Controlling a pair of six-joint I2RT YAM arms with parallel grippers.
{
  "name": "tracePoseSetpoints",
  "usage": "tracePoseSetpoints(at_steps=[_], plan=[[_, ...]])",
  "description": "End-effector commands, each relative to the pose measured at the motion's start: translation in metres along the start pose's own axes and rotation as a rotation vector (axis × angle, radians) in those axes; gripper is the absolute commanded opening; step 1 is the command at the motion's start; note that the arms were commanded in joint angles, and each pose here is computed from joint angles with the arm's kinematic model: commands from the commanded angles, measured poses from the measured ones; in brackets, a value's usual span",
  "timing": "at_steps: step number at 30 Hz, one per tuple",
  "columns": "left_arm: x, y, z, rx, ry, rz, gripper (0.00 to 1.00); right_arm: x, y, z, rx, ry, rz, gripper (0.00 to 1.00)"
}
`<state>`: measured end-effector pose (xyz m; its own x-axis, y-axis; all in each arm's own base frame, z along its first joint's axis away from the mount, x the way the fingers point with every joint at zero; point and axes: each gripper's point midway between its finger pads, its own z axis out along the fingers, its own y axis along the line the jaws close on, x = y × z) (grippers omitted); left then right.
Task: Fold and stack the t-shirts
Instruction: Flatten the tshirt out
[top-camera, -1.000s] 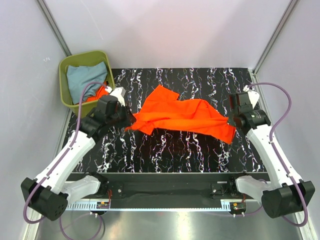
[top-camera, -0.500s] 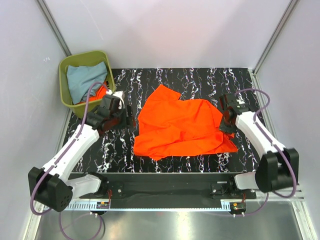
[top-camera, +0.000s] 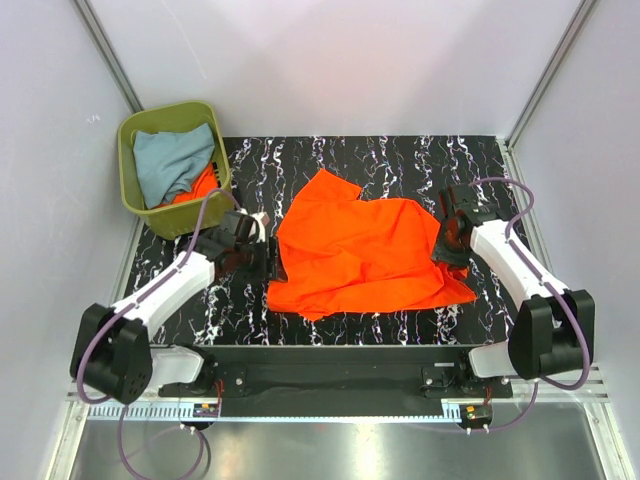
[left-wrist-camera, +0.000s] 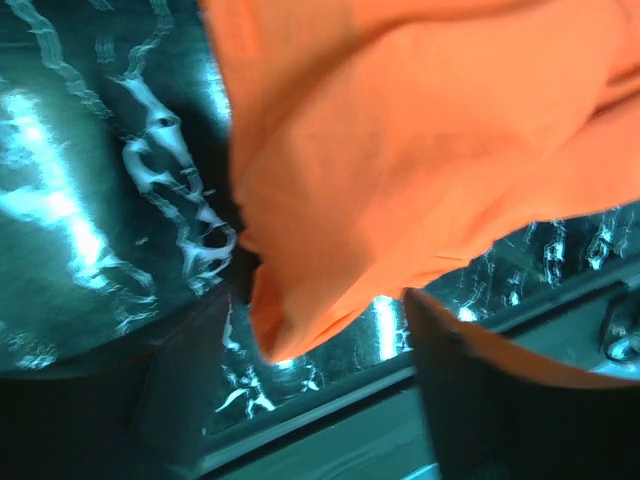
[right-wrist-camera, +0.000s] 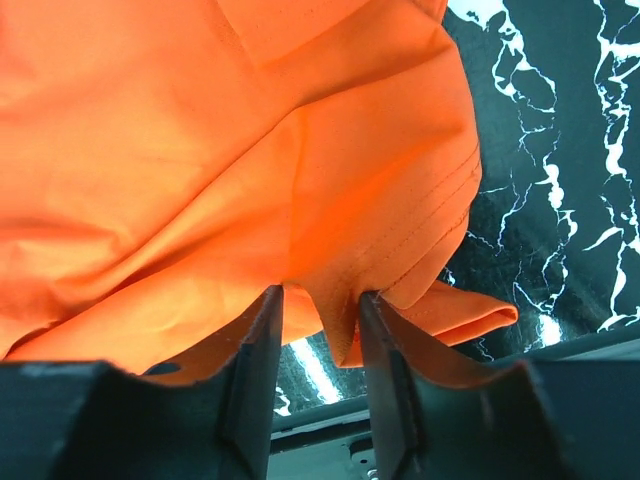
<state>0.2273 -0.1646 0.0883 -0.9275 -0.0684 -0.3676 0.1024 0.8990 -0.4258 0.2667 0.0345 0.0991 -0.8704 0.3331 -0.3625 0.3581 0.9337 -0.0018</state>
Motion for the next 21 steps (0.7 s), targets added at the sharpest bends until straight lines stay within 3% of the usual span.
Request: tracePoseSetpoints(at_steps=[1,2,6,10,14,18,19,20,21], plan=[[-0.011,-0.030,0.008,0.164,-0.006,0.016,0.58,-0.002,0.003,-0.008,-0.045,-0.028,0.001,0.45],[-0.012,-0.035,0.008,0.183,0.001,0.014,0.39,-0.002,0.002,-0.008,-0.046,-0.026,0.001,0.46],[-0.029,-0.069,-0.016,0.267,-0.059,0.015,0.00,-0.001,0.000,-0.012,-0.059,-0.037,0.008,0.48],[-0.059,-0.097,-0.066,0.302,-0.225,-0.036,0.00,-0.003,-0.002,-0.019,-0.069,-0.060,0.021,0.49],[-0.081,-0.112,-0.075,0.323,-0.280,-0.099,0.00,-0.009,-0.003,-0.024,-0.073,-0.070,0.022,0.49],[-0.127,-0.101,-0.044,0.244,-0.297,-0.054,0.00,-0.018,0.001,-0.029,-0.080,-0.069,0.026,0.50],[-0.143,-0.082,-0.020,0.195,-0.279,-0.072,0.00,-0.022,0.004,-0.034,-0.094,-0.072,0.028,0.52],[-0.166,-0.082,-0.020,0.187,-0.310,-0.046,0.11,-0.023,0.005,-0.036,-0.099,-0.071,0.027,0.54],[-0.176,-0.062,0.008,0.136,-0.270,-0.014,0.19,-0.027,0.006,-0.038,-0.099,-0.074,0.027,0.55]])
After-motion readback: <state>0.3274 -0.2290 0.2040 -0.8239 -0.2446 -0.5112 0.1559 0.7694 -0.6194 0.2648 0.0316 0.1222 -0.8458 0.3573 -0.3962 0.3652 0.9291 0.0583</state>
